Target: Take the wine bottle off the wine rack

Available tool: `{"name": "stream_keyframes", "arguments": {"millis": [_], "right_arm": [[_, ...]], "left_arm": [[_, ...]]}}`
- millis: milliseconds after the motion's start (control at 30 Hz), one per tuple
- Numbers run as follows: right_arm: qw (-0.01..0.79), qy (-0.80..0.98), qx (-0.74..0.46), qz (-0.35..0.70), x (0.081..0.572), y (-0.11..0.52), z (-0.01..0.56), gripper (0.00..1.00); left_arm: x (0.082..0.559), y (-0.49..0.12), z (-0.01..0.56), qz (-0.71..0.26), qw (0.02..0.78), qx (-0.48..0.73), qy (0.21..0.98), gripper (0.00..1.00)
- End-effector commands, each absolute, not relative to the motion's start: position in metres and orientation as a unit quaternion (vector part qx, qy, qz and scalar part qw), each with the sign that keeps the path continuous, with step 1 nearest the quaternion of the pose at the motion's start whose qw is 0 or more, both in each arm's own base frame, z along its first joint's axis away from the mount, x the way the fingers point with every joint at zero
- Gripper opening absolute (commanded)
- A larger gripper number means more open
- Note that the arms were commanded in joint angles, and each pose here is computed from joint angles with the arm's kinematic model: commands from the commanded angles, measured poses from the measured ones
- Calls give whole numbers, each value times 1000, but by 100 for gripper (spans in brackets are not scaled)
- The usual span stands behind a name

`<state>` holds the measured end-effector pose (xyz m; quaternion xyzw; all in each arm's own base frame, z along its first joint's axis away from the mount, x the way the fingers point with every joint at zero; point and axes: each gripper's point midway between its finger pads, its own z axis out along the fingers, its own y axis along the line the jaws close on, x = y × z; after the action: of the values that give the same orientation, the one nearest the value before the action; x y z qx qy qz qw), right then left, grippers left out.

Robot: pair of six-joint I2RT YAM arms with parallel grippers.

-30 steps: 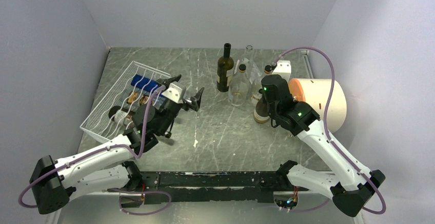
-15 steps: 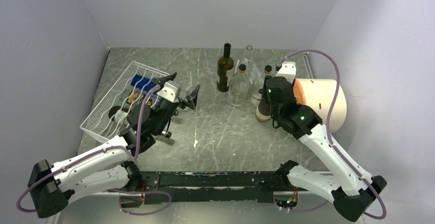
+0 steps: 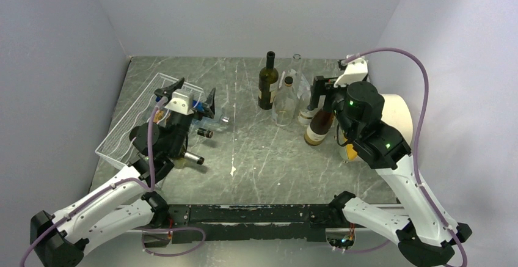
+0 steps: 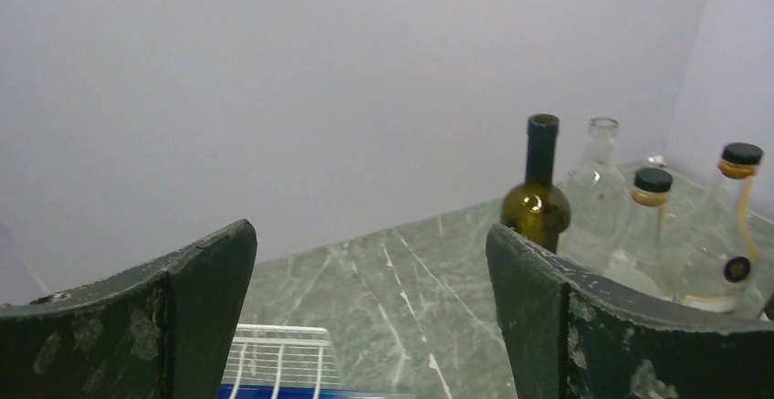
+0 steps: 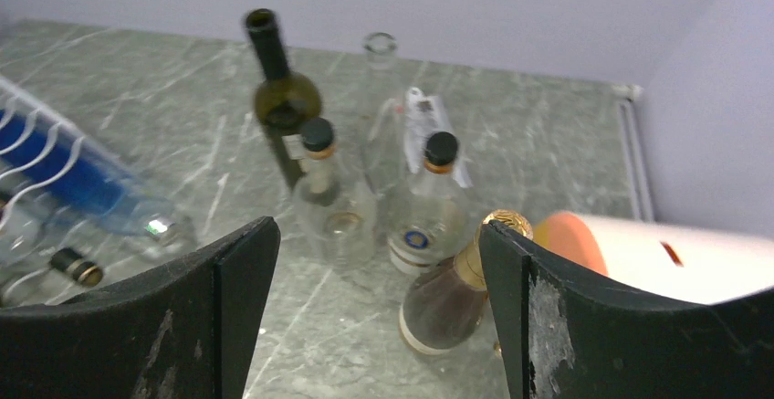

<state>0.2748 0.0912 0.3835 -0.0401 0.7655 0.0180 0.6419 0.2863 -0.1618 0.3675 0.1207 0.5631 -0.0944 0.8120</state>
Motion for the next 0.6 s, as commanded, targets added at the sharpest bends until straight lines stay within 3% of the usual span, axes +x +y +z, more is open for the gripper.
{"name": "stream_keyframes", "arguments": {"millis": [0,233,567], "right_arm": [[643,745,-147,106,273,140,399,85],[558,733,-260,289,259,249,361,86],[418,741,-336,403,210,401,244,88]], "left_arm": [[284,-138,393,-67,834,90,541,99],[286,-122,398,-38,838,83,537,98],[273,-73,414,22,860,21,510,99]]}}
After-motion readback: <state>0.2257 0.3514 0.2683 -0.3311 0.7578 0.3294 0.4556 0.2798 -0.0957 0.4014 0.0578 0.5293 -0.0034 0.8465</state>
